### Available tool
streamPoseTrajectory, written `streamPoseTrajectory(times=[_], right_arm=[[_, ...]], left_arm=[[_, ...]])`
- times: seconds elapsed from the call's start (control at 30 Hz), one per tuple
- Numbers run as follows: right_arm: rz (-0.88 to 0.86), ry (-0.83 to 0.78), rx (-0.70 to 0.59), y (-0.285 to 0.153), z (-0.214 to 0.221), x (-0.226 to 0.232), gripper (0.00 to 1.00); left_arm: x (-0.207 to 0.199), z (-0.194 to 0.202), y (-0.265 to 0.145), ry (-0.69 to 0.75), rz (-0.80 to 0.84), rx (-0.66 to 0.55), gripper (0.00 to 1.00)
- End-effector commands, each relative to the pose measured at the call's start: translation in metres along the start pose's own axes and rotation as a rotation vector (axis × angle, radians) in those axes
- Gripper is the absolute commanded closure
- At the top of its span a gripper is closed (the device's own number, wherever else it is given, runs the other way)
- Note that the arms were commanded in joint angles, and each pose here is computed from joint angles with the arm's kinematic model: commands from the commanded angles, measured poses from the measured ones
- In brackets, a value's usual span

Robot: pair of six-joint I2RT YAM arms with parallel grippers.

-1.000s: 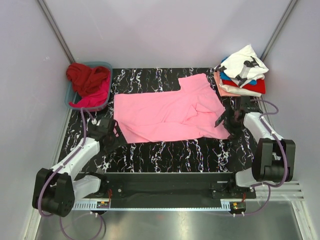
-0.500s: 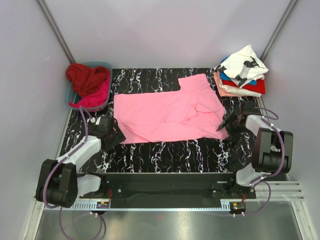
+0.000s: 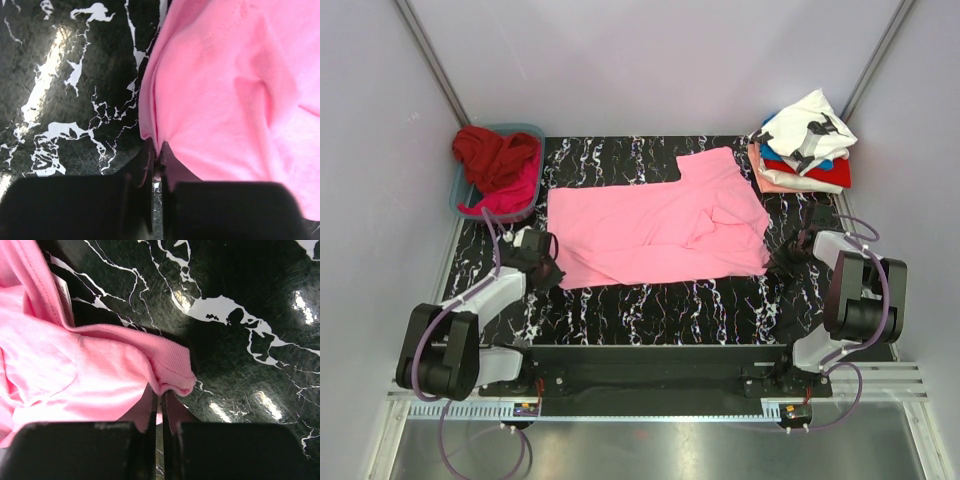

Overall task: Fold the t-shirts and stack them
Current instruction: Fold the tshirt

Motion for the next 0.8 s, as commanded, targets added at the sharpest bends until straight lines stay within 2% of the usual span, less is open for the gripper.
streamPoseTrajectory(times=[0.0, 0.07, 0.23, 0.6, 0.77], right_arm=[[-0.026, -0.016, -0.009, 0.001, -0.004, 0.002, 1.0], [0.008, 0.008, -0.045, -0.008, -0.009, -0.002, 1.0], [0.032, 0.07, -0.153, -0.035, -0.014, -0.012, 1.0], [0.018, 0.12, -0.116, -0.057, 0.013, -0.022, 1.0], [0.088, 0.202, -0.179, -0.073, 0.027, -0.038, 1.0]], left_arm=[[-0.008, -0.018, -0.005, 0.004, 0.025, -0.063, 1.0], [0.0, -0.028, -0.017, 0.002, -0.04, -0.083, 1.0], [0.016, -0.044, -0.046, -0.032, -0.055, -0.125, 1.0], [0.027, -0.019, -0.062, -0.064, -0.021, -0.066, 1.0], [0.028, -0.011, -0.072, -0.1, -0.031, -0.037, 0.99]])
Point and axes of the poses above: each gripper's point midway between its finger pads, its own y axis out along the fingers, its own x axis along the line the jaws close on, z = x × y, the point moved 7 cm from there along -y, back along the fingers, and after that the axes turned 7 degrees about y, right-handed, at the moved point
